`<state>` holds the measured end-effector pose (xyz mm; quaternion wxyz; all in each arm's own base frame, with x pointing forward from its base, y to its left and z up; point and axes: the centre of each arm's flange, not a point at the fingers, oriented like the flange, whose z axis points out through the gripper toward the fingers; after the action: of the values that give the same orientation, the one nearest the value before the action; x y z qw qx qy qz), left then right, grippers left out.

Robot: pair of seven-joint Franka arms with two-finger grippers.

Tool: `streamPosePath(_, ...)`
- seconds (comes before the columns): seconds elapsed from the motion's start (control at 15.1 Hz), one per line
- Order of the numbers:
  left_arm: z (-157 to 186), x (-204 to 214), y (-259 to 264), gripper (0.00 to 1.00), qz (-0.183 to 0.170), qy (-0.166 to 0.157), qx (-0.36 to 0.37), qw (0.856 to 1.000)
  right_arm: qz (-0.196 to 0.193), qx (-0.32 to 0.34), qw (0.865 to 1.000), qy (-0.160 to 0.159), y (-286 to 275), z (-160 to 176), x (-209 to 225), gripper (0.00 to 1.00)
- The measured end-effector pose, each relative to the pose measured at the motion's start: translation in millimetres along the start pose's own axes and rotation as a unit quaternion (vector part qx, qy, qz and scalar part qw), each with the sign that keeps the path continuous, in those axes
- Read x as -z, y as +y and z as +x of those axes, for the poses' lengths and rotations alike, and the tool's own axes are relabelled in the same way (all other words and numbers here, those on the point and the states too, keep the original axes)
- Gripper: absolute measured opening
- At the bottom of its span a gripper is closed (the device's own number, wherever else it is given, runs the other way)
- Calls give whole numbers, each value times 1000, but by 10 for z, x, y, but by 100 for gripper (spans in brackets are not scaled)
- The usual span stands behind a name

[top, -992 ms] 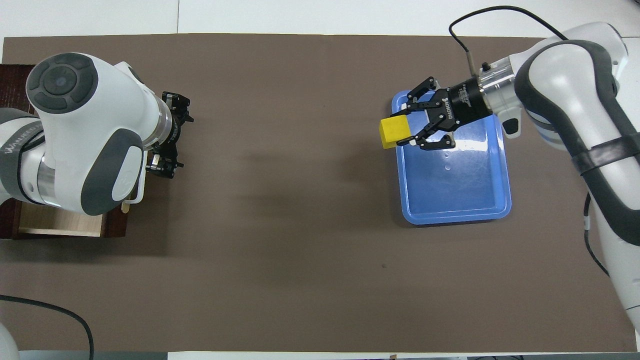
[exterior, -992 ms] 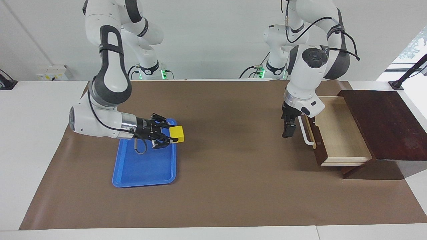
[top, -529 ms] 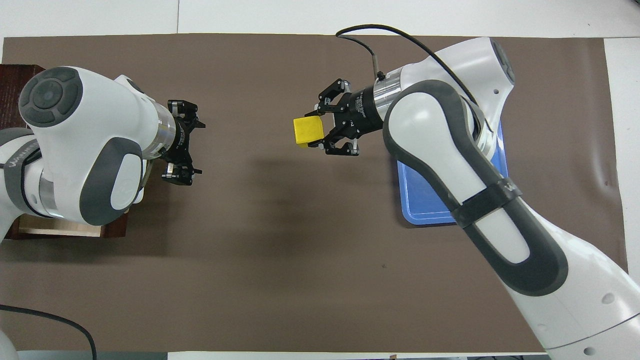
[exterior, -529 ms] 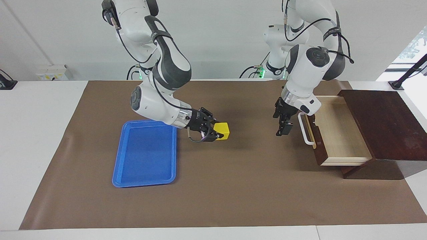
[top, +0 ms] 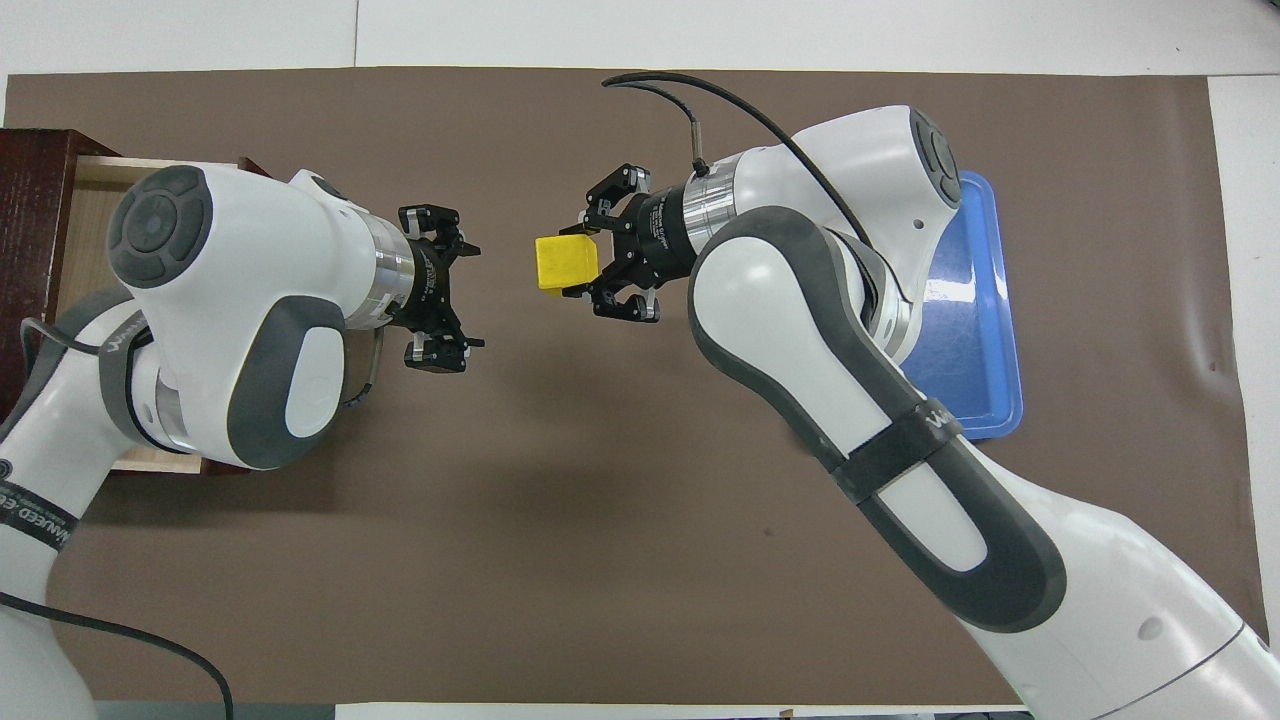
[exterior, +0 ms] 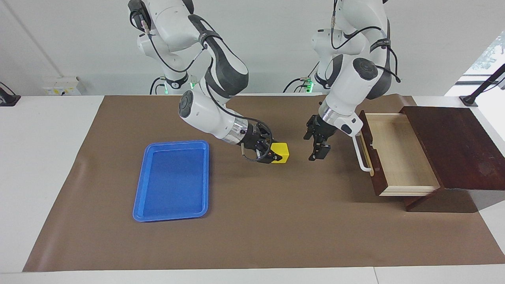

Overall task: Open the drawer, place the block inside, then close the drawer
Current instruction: 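Lift the cube with the right gripper toward the left gripper, then grasp the yellow cube with the left gripper from the right gripper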

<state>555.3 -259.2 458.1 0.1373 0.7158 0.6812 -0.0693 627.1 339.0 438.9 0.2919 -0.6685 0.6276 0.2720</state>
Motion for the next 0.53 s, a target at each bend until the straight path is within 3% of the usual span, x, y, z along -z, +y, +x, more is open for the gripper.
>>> streamPosePath(0.2,-237,-61,-3,100,-27,-32,13,999,0,0,1000,-1,2,-3,-2,55)
streamPosePath(0.53,-418,-126,-12,100,-48,-54,29,997,-1,-1,1000,-4,5,-11,-7,55)
